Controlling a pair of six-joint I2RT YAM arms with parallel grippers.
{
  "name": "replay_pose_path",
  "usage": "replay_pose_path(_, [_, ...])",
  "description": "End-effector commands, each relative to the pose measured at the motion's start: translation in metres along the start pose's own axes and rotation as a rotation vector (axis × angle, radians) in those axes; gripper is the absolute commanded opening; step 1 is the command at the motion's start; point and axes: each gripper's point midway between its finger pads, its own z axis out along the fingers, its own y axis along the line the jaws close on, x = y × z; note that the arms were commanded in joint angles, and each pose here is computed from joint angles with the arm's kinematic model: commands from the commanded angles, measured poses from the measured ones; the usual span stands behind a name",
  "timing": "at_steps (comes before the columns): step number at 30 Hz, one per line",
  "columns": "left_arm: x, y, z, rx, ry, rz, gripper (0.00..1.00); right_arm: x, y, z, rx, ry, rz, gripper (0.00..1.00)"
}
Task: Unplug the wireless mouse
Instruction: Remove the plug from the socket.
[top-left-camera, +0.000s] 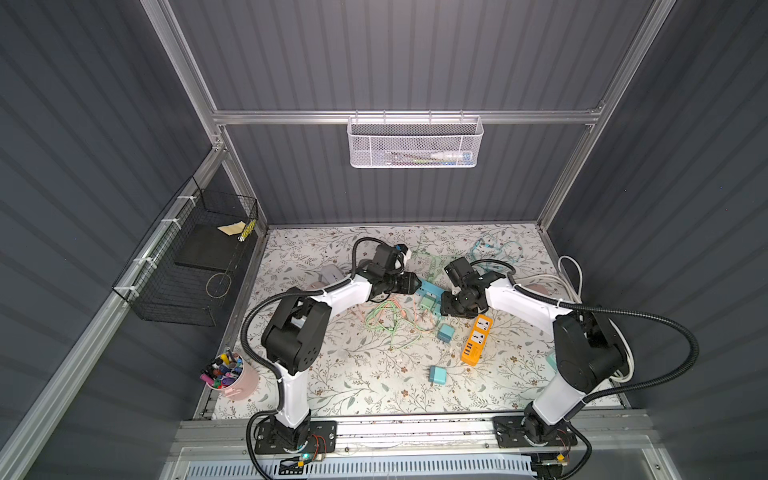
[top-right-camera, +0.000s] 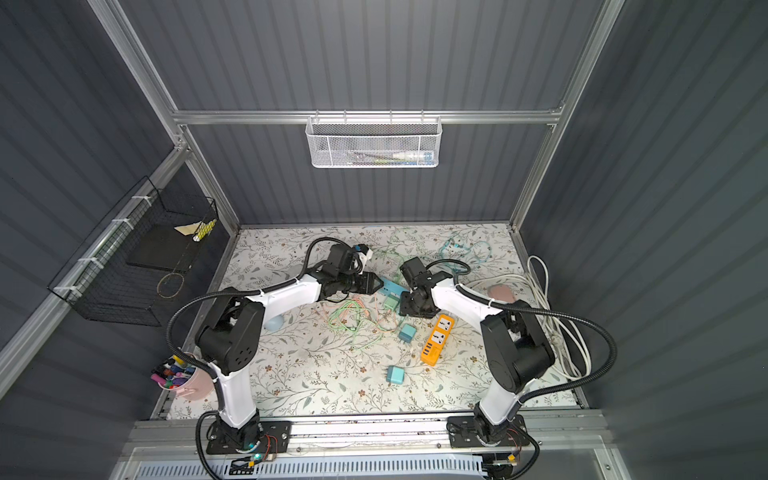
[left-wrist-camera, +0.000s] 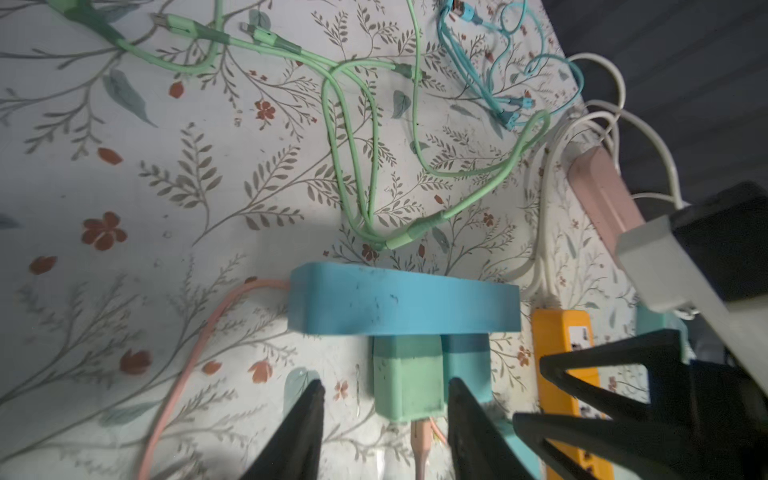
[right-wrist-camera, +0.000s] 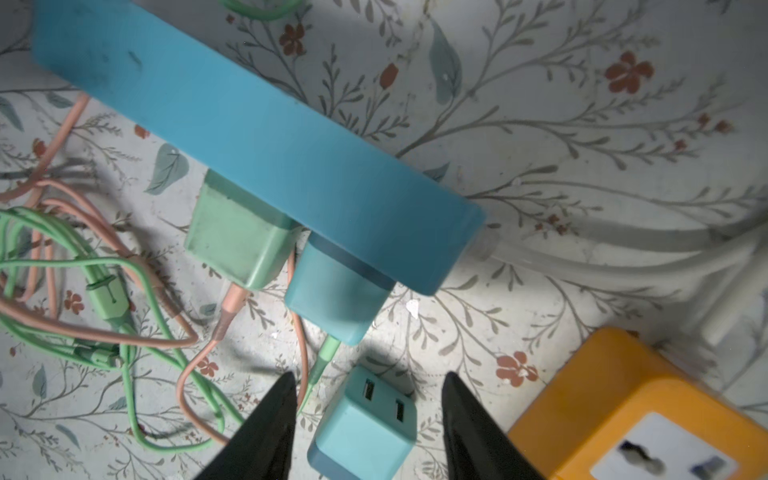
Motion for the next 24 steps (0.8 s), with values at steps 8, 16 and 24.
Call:
replay_pose_path(8, [0.005,0.018,0.029,-0.132,0.07,0.117,0.5,-0.009,-0.002,0.02,0.112,-0.002,0.089,0.61])
replay_pose_path(16, [0.009,0.016,0.033,-0.109,0.06,0.105,0.5,-0.015,-0.002,0.031,0.135,-0.009,0.127,0.62])
replay_pose_path(24, [0.014,0.014,0.035,-0.092,0.065,0.094,0.49,-0.009,-0.005,0.043,0.168,0.026,0.186,0.62])
